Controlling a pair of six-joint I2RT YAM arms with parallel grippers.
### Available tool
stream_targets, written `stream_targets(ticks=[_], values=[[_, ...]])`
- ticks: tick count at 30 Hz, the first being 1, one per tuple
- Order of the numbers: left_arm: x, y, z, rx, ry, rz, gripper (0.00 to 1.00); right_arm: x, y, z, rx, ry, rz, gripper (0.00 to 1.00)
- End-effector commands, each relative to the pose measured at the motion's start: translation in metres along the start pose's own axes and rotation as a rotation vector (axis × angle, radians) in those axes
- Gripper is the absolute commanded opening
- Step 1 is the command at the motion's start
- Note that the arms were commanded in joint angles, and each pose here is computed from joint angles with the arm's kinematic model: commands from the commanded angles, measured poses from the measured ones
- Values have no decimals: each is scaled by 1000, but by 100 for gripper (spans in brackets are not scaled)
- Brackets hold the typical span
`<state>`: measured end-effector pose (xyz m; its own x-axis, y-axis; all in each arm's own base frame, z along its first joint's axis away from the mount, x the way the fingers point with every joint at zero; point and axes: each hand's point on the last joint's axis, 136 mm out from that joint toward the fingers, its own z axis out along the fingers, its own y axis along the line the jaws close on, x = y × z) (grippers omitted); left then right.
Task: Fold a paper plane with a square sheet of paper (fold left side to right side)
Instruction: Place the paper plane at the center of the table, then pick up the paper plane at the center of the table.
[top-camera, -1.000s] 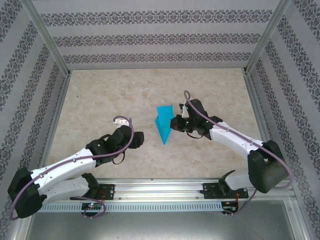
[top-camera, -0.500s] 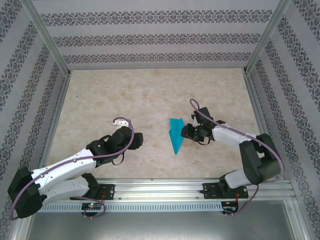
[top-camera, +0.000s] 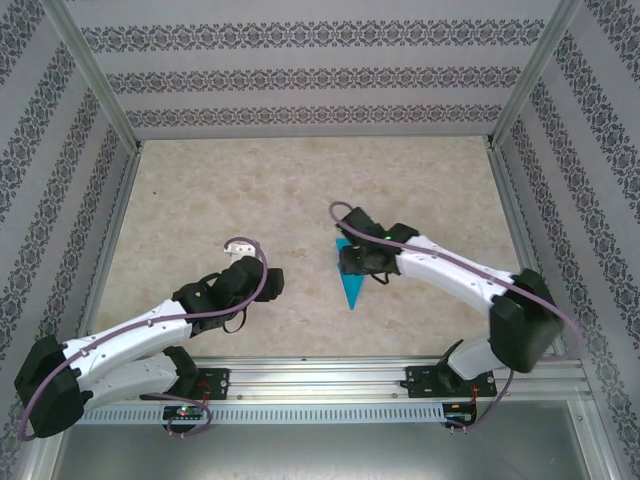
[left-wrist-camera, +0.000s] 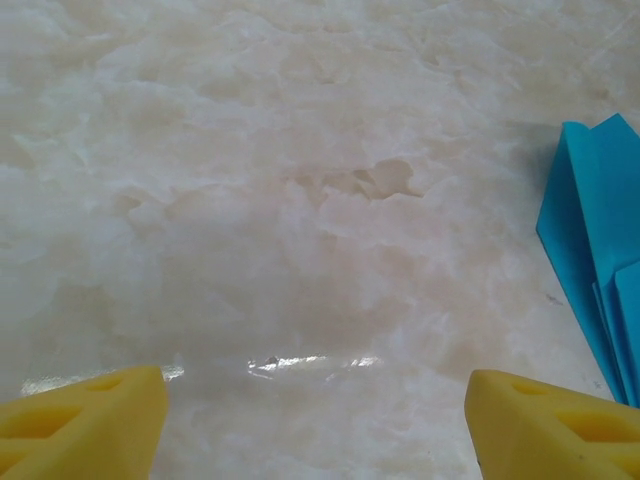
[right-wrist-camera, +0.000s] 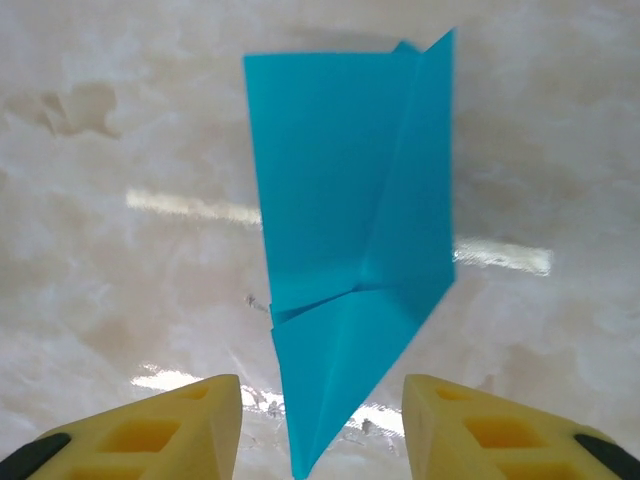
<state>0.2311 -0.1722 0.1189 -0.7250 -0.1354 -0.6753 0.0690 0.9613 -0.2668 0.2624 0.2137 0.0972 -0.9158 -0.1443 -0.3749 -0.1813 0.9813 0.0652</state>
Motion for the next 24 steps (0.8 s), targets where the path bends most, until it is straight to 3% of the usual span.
stream_targets(ticks=[1,10,24], values=[[-2,9,-3,-19,-24,-28,80,7,-9,14,172,49,-54,50],[0,17,-7,-25,-42,-41,85,10,8,47,282,119,-156,53],[3,21,-7,-30,-41,-41,89,20,9,69,317,165,-192,50]])
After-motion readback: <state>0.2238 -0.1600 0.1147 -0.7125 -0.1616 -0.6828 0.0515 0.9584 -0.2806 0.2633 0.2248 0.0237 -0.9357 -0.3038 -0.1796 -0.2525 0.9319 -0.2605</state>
